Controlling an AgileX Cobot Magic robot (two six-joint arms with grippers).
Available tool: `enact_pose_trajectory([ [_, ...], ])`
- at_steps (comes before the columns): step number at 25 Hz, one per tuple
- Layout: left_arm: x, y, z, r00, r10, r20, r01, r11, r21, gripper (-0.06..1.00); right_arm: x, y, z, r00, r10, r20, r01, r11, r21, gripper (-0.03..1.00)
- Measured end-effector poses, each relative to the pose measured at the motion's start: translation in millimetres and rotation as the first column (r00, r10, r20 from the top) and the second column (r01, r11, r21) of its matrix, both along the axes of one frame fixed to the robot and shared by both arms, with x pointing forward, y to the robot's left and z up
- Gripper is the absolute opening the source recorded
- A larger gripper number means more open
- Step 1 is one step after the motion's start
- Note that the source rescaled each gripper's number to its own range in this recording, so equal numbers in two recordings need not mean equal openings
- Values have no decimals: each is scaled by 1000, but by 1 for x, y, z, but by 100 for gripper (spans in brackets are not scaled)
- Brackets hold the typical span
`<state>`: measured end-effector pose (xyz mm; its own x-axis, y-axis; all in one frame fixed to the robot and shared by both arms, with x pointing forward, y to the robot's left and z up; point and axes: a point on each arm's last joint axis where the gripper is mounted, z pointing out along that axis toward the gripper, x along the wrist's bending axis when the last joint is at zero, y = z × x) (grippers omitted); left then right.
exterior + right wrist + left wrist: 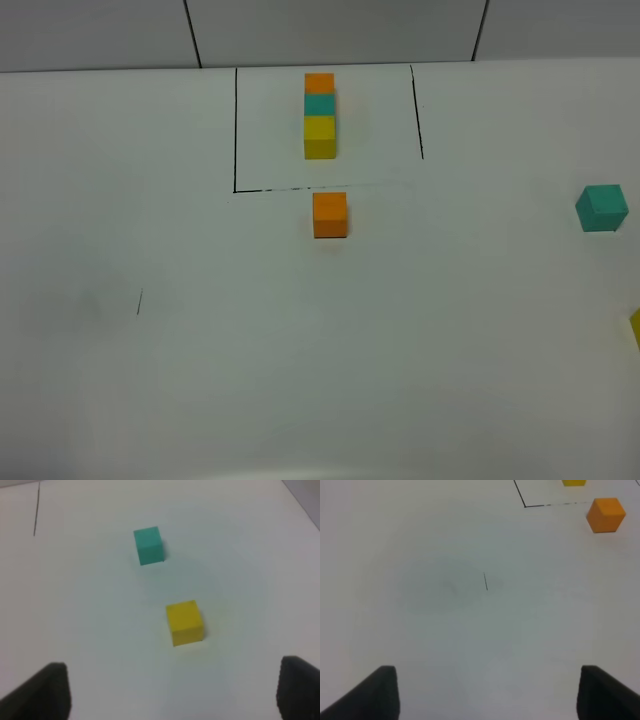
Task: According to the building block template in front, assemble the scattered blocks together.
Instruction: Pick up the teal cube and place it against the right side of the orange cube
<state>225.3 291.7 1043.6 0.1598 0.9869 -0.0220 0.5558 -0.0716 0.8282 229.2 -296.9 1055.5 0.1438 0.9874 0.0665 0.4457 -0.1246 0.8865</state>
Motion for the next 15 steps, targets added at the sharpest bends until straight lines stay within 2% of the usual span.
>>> enact_pose_trajectory([
  [15,0,0,0,1000,10,-1,-10,1000,0,62,0,0,0,1000,0,0,0,1000,0,70],
])
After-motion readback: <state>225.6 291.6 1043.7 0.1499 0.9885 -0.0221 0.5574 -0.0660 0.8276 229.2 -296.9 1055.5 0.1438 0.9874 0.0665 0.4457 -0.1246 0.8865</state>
